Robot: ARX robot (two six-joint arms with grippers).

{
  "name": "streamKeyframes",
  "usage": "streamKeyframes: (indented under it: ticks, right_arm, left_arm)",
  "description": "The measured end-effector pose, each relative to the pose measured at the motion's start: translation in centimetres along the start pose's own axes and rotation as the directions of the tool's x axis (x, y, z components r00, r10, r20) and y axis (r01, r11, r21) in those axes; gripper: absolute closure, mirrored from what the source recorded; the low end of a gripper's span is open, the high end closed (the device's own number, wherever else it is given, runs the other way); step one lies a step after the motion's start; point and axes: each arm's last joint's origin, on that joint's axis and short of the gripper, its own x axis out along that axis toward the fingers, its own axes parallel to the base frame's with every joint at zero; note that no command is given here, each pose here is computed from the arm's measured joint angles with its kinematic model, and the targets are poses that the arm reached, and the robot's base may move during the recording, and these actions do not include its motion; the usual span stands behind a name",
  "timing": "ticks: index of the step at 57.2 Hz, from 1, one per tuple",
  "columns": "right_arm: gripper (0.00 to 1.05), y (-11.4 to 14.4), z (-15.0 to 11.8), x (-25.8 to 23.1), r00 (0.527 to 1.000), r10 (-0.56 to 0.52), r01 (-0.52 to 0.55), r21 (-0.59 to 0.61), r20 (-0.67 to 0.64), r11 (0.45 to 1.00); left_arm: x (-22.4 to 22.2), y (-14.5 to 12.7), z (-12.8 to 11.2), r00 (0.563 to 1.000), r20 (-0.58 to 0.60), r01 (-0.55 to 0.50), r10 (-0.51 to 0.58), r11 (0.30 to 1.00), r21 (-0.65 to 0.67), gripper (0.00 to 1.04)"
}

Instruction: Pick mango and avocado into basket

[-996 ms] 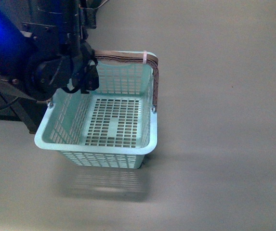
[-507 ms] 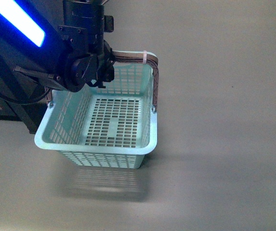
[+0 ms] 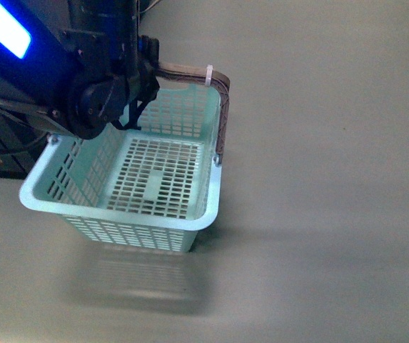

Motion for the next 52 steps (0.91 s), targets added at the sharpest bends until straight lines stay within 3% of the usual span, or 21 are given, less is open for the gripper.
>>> streamKeyframes:
  ticks: [8, 20, 34, 52]
  right_arm:
    - [0.09, 0.0, 0.0, 0.0, 1.000, 0.000, 0.000, 0.000, 0.000, 1.000]
    - [0.09, 0.0, 0.0, 0.0, 1.000, 0.000, 0.000, 0.000, 0.000, 1.000]
    - [0.09, 0.0, 0.0, 0.0, 1.000, -0.001, 0.001, 0.000, 0.000, 1.000]
    - [0.09, 0.0, 0.0, 0.0, 1.000, 0.000, 0.000, 0.000, 0.000, 1.000]
  left_arm:
    - [-5.0, -5.3, 0.1, 0.991, -0.020, 0.129, -0.129, 0.991, 0.036, 0.90]
    - [-11.8, -9.5, 0.9, 0.973, -0.035, 0.230, -0.229, 0.973, 0.035, 0.90]
    - [-18.5, -11.0, 2.5, 0.965, -0.001, 0.263, -0.264, 0.963, 0.056, 0.90]
    - [-19.0, -11.5, 2.6, 0.959, -0.007, 0.283, -0.283, 0.957, 0.062, 0.91]
